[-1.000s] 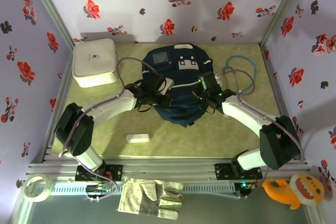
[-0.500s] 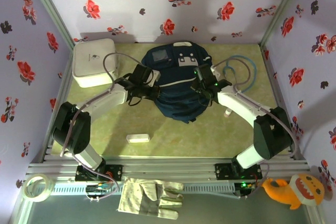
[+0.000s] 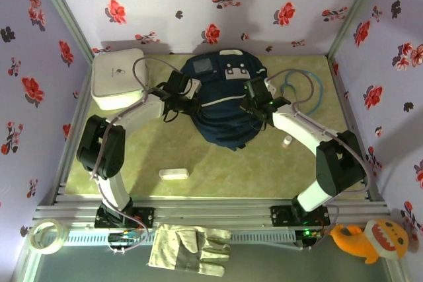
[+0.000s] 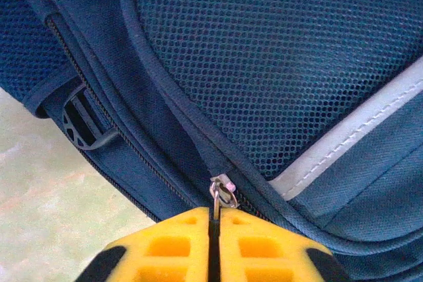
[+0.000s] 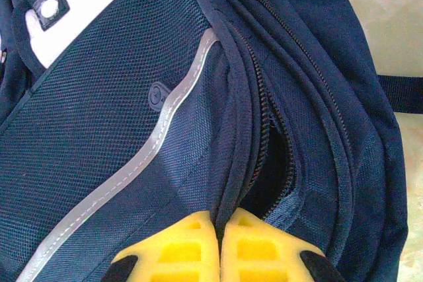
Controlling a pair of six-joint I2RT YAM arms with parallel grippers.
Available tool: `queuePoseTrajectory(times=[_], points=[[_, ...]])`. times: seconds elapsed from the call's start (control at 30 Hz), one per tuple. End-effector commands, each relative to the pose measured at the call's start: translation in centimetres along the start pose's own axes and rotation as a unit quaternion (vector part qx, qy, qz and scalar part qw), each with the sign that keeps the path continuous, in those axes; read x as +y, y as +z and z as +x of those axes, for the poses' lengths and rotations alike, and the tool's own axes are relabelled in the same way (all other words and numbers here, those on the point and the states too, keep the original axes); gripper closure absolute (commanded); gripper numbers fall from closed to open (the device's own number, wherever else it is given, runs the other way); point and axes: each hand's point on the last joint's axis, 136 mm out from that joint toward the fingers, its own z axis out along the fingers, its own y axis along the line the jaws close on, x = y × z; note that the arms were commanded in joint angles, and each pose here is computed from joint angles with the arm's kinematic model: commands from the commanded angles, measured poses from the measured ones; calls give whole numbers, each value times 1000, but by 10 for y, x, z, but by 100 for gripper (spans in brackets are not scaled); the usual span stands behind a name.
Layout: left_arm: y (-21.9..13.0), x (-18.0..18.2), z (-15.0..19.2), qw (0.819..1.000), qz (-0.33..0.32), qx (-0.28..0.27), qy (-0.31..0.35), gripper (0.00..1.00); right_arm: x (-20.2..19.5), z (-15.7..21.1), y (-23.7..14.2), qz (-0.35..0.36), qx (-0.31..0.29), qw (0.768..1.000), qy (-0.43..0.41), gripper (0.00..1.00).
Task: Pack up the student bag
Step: Pick up the personal item from the bottom-center of the table.
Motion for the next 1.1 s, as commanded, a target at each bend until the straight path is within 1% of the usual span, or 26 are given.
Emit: queuePoseTrajectory(times=[0.0, 0.1, 0.17, 0.2, 0.33, 0.37, 0.43, 0.53, 0.57, 0.63, 0.7, 0.83, 0.93, 1.07], points=[[-15, 20, -26, 999, -33, -39, -14, 77, -11, -6, -6, 21, -4, 999, -31, 77], [-36, 24, -22, 997, -41, -47, -47, 61, 1, -2, -19, 3, 3, 998, -60, 52], [-55, 29, -20, 994, -46, -58, -78, 52, 9, 2, -30, 0, 8, 996, -89, 41], [-63, 35, -17, 992, -50, -64, -97, 49, 14, 6, -34, 0, 11, 994, -108, 36], [-96, 62, 0, 979, -72, -79, -176, 40, 42, 32, -45, -6, 31, 980, -197, 25], [-104, 71, 7, 973, -80, -78, -201, 38, 52, 45, -45, -14, 43, 974, -224, 23], [-117, 84, 18, 966, -91, -80, -228, 34, 74, 72, -47, -43, 68, 955, -284, 19], [-137, 101, 32, 955, -106, -90, -263, 26, 105, 121, -51, -77, 107, 912, -388, 15], [-142, 107, 38, 950, -112, -95, -275, 22, 112, 138, -54, -84, 119, 894, -423, 14], [-149, 117, 45, 941, -119, -107, -298, 15, 122, 173, -54, -95, 146, 857, -485, 13], [-152, 127, 51, 934, -126, -117, -313, 10, 131, 214, -58, -120, 186, 811, -542, 13], [-158, 145, 60, 922, -142, -125, -337, 7, 137, 271, -65, -148, 231, 740, -614, 13], [-161, 156, 63, 915, -151, -131, -352, 6, 137, 301, -69, -168, 263, 705, -637, 13], [-165, 166, 65, 907, -158, -139, -364, 5, 135, 322, -71, -184, 286, 682, -647, 13]])
